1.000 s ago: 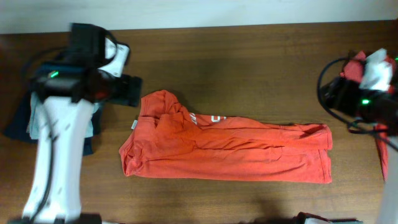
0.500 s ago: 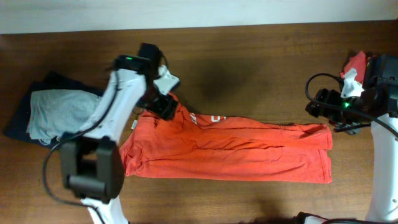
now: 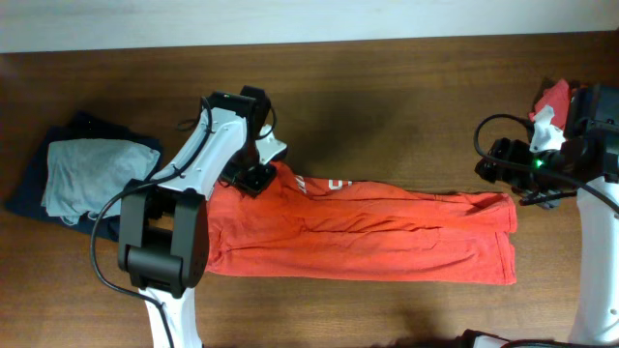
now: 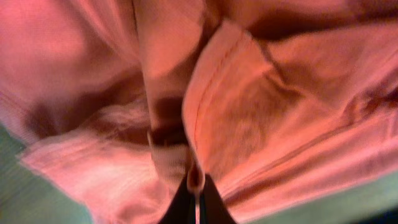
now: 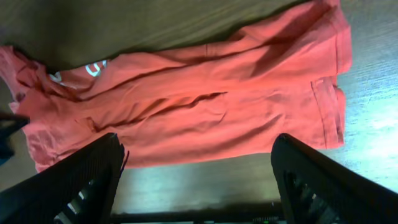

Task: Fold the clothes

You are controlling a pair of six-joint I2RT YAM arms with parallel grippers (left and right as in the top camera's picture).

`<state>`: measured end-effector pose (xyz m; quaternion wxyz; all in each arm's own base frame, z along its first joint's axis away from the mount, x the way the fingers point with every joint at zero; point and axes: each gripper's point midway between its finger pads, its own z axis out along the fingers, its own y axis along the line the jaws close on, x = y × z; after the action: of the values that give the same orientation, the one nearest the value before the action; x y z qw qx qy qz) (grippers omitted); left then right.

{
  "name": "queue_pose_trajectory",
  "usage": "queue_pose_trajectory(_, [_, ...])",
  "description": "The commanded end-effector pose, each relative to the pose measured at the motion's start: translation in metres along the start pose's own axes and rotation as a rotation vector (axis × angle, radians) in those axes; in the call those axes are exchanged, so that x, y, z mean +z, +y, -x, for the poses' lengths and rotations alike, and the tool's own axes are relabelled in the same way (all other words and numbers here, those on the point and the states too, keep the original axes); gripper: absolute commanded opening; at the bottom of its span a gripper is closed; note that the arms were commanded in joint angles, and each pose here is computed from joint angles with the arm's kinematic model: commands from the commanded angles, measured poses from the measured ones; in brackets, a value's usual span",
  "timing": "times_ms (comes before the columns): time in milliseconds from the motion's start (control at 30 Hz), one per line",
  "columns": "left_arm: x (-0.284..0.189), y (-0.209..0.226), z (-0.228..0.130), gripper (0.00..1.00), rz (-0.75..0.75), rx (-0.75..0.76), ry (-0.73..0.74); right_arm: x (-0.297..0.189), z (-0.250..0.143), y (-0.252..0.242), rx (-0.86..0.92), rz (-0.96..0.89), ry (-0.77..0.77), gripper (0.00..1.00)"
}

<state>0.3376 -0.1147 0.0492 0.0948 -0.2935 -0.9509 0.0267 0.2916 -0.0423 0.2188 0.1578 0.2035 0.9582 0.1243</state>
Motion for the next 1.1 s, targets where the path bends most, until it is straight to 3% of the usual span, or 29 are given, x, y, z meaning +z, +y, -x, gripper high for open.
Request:
queue_pose_trajectory(0, [-0.008,0.016,-0.017,0.01,0.100,-0.057,0.076,0.001,-0.001,0.004,-0.011,0.010,0.004,0.77])
queue_pose_trajectory(300, [-0.023,0.000,-0.055,0.01,0.036,-0.076,0.222,0.001,0.000,0.004,-0.012,0.011,0.001,0.77])
queue_pose_trajectory(700, [-0.025,-0.014,-0.064,0.04,-0.030,-0.100,0.260,0.001,0.001,0.004,-0.012,0.011,-0.002,0.78])
queue_pose_trajectory(733, [-0.026,-0.014,-0.065,0.06,-0.031,-0.100,0.262,0.001,0.001,0.004,-0.012,0.011,-0.002,0.77])
queue_pose_trajectory(800, [-0.026,-0.013,-0.065,0.20,-0.027,-0.100,0.262,0.001,0.001,0.004,-0.012,0.010,-0.003,0.78])
queue_pose_trajectory(833, [-0.025,-0.011,-0.064,0.36,-0.015,-0.099,0.259,0.001,0.001,0.003,-0.013,0.008,-0.005,0.78])
queue_pose_trajectory(900, [-0.025,-0.005,-0.062,0.40,0.015,-0.096,0.249,0.001,0.002,0.003,-0.014,0.008,-0.009,0.78])
queue_pose_trajectory(1000, [-0.022,0.004,-0.050,0.56,0.056,-0.093,0.203,0.001,0.003,0.004,-0.015,0.009,-0.012,0.78])
queue_pose_trajectory(1067, [-0.018,0.011,-0.023,0.57,0.077,-0.115,0.086,0.001,0.004,0.004,-0.016,0.010,-0.015,0.78])
